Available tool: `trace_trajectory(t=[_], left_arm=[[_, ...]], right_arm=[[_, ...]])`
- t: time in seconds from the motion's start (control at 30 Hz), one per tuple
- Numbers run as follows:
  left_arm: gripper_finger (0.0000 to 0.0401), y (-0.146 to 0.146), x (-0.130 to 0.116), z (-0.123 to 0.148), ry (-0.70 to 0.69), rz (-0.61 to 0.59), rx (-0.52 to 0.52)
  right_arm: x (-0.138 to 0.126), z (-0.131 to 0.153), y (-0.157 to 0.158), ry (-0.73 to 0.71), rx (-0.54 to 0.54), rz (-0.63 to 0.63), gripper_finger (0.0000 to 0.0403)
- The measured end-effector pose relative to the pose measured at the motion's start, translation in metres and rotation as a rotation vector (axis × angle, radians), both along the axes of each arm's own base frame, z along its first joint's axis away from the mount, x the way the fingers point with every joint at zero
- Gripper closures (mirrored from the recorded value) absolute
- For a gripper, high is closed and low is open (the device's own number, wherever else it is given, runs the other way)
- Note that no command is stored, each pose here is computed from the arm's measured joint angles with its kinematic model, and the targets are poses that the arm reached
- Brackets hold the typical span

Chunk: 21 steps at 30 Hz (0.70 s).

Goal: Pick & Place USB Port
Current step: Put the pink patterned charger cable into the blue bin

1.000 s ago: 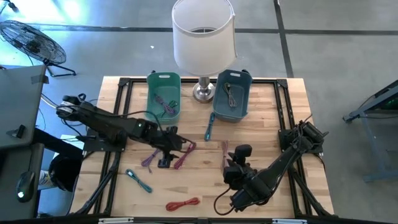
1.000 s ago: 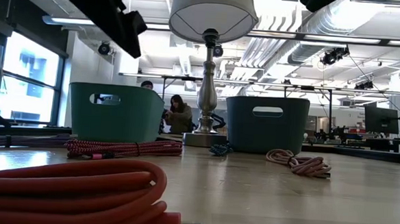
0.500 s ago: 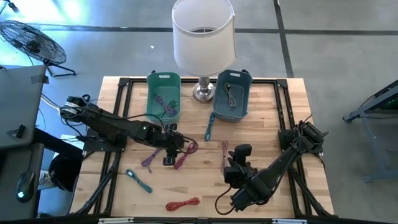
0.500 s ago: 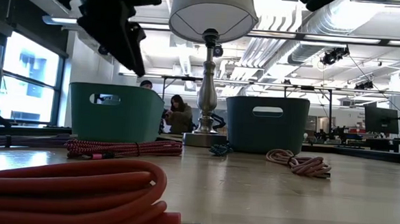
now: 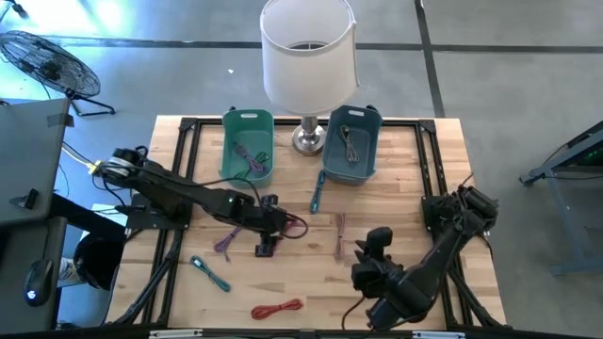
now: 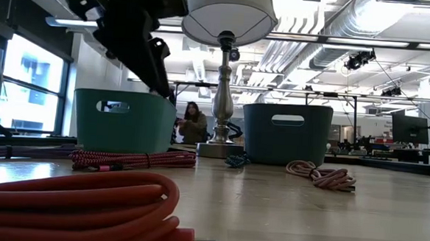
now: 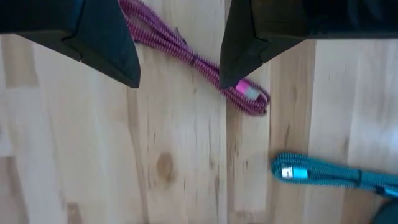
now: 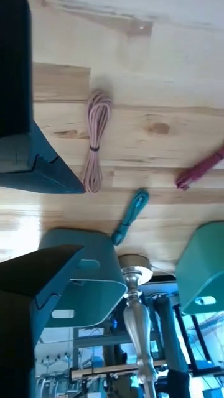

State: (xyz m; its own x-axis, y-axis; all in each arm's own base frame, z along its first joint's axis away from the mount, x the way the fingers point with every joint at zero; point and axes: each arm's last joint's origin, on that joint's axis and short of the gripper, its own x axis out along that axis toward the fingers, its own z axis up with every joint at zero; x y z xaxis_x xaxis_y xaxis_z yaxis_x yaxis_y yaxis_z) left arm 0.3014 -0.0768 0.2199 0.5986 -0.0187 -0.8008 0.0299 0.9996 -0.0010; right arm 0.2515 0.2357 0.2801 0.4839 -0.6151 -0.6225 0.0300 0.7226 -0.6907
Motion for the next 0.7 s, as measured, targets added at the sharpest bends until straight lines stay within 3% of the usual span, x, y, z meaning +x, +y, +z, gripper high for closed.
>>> trace_trajectory(t=[0.43, 0.7], left_arm=[[0.0187, 0.0, 0.002, -0.005, 0.014, 0.005, 0.01], [0.0187, 0.003, 0.006, -0.014, 0.049, 0.126, -0.054]], right_arm=[[-0.008, 0.01, 0.002, -0.089, 0.023, -0.002, 0.027], [-0.008, 0.01, 0.003, -0.099, 0.03, -0.002, 0.027]])
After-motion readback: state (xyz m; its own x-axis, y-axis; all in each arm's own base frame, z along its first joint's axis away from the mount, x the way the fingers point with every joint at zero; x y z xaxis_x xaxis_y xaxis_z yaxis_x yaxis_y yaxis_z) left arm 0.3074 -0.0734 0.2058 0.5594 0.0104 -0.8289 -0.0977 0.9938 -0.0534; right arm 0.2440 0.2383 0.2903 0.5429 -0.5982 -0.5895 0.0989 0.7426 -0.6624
